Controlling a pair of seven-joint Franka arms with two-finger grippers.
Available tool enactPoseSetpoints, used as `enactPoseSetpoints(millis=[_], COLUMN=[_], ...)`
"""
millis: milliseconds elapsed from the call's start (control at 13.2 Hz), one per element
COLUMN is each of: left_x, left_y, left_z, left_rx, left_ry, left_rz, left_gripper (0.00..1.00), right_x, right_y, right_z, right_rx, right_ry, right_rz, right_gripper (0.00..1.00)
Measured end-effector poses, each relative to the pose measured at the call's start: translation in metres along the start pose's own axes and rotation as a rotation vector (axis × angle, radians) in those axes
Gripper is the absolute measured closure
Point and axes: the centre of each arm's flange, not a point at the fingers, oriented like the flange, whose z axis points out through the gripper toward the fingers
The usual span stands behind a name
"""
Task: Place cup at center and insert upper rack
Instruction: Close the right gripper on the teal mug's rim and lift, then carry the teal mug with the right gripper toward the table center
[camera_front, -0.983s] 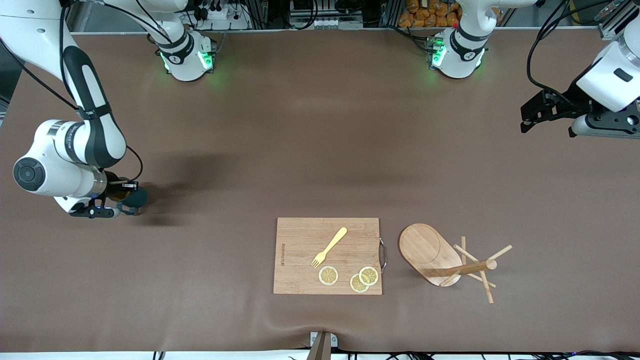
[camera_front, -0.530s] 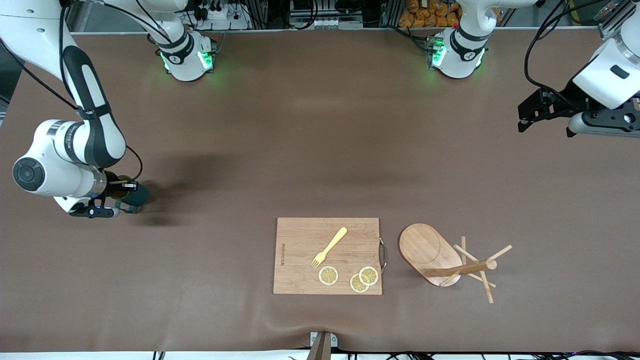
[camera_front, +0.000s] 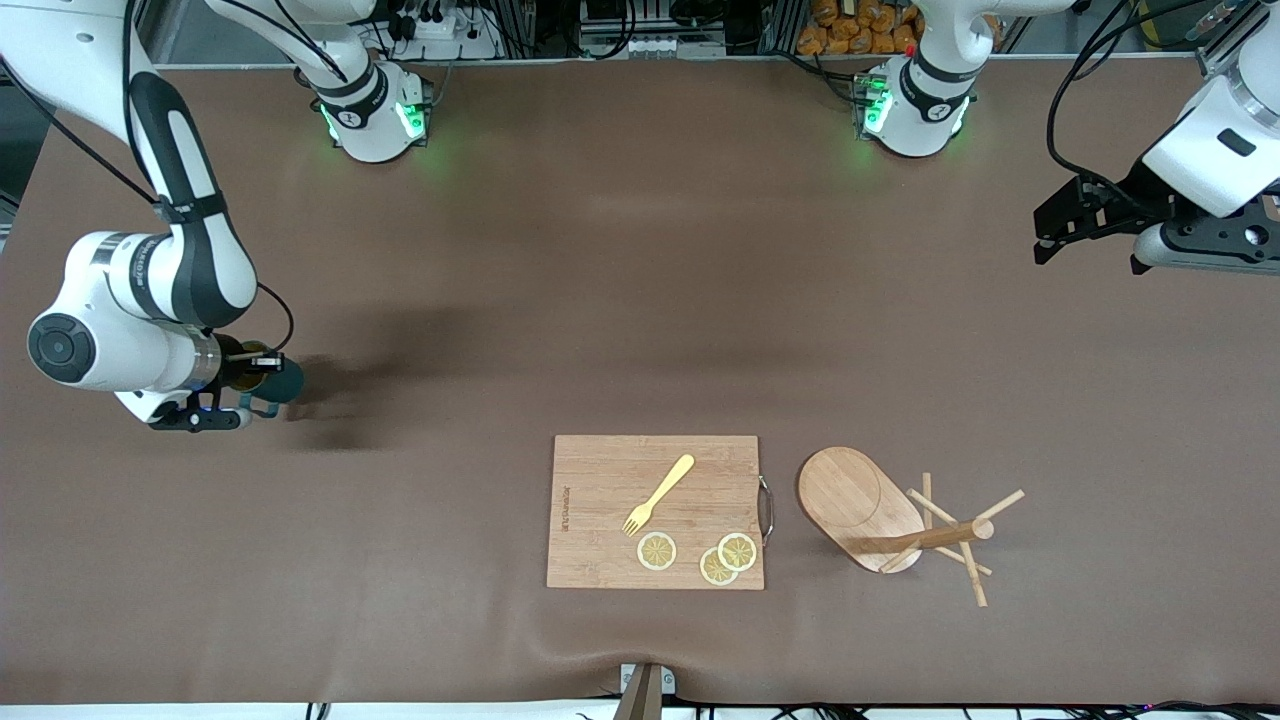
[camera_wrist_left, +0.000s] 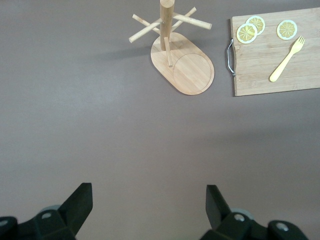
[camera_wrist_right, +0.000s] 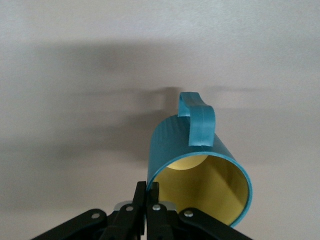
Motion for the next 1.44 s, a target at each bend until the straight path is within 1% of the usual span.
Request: enactPoseSetpoints(millis=[303,454,908,1135,1286,1437], left_x=[0.001,0.001,0.001,0.001,0.001,0.001], left_y=[0.000,0.000,0.000,0.000,-0.001,-0.001], left_z=[0.000,-0.001,0.000,0.000,0.000,0.000], left_rx=[0.000,0.000,0.000,0.000,0.000,0.000], left_ry=[0.006,0.006,0.006,0.006,0.006,0.006], left_rz=[0.000,0.000,-0.001,-0.001,-0.001,-0.001], left_gripper=[0.00,0.00,0.00,0.00,0.00,0.00], right_x=[-0.003,-0.005,-0.019,-0.026,-0.032,-0.038], right_y=[-0.011,-0.027,-0.096,-0.132,-0.166,-0.200], right_z=[-0.015,-0.022,-0.045,-0.054,-0.058,-0.064], right_rx=[0.000,0.003,0.053,0.046,0.036,0.058], right_ry=[-0.015,-0.019,-0.032,-0.027,-0.020,-0.012], right_rz=[-0.016,-0.027,-0.068,-0.040,-0.025,-0.028], right_gripper=[0.97,0.97,0.97,0.97,0.97,0.97])
